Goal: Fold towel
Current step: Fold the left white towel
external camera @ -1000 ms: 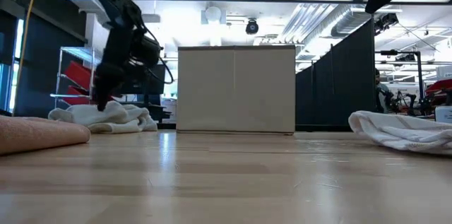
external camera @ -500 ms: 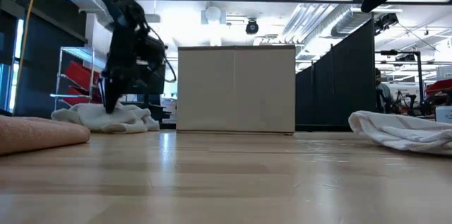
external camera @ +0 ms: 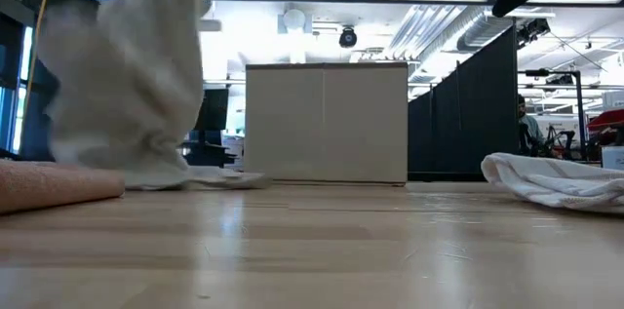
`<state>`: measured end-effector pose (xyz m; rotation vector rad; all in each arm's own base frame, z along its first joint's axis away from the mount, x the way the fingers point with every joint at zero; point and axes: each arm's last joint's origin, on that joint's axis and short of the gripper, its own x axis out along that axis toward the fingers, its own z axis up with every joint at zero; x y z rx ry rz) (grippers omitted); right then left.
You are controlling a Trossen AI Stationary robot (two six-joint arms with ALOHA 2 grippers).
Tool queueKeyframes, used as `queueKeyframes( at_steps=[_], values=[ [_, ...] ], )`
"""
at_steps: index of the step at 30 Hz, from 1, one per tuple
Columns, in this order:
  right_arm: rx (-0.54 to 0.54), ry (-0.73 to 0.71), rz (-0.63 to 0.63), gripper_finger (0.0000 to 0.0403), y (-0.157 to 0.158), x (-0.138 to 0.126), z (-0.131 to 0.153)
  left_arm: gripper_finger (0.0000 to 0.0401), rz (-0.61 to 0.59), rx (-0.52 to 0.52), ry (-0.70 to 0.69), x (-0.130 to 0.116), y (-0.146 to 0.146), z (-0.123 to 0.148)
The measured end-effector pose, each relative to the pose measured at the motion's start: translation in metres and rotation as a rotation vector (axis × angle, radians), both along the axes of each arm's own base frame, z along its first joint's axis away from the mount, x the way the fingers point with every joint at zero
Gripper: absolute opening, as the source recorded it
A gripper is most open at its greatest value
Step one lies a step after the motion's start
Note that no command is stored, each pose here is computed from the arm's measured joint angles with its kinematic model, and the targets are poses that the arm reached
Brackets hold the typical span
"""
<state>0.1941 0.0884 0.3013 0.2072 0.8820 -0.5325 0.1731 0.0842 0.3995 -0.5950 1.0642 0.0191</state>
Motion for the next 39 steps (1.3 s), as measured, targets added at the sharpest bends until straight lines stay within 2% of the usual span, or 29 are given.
queueKeyframes(
  at_steps=[6,12,16,20,24,28,32,35,39],
  values=[
    [-0.007,0.007,-0.014,0.0,-0.005,0.003,0.0,0.0,0.024,0.105,-0.35,0.014,-0.011,0.053],
    [0.025,-0.014,-0.033,0.0,-0.009,0.007,0.001,0.0,-0.021,0.051,-0.714,0.059,-0.02,0.08],
    [0.051,-0.015,-0.024,0.0,-0.008,0.008,0.001,0.0,-0.099,-0.004,-0.825,0.086,-0.036,0.084],
    [0.065,-0.02,-0.039,0.0,-0.008,0.008,0.001,0.0,-0.208,-0.01,-0.733,0.105,-0.05,0.065],
    [0.089,-0.013,-0.034,0.0,-0.007,0.008,0.0,0.0,-0.165,0.04,-0.531,0.113,-0.048,0.04],
    [0.095,-0.009,-0.03,0.0,-0.007,0.008,0.0,0.0,-0.083,0.228,-0.333,0.108,-0.04,0.022],
    [0.094,-0.008,-0.028,0.0,-0.007,0.008,0.0,0.0,-0.002,0.421,-0.073,0.094,-0.027,0.007],
    [0.086,-0.002,-0.015,0.0,-0.007,0.008,0.0,0.0,-0.02,0.414,0.022,0.091,-0.022,-0.001],
    [0.073,-0.001,-0.008,0.0,-0.007,0.008,0.0,0.0001,-0.118,0.365,0.075,0.09,-0.024,-0.008]
  ],
)
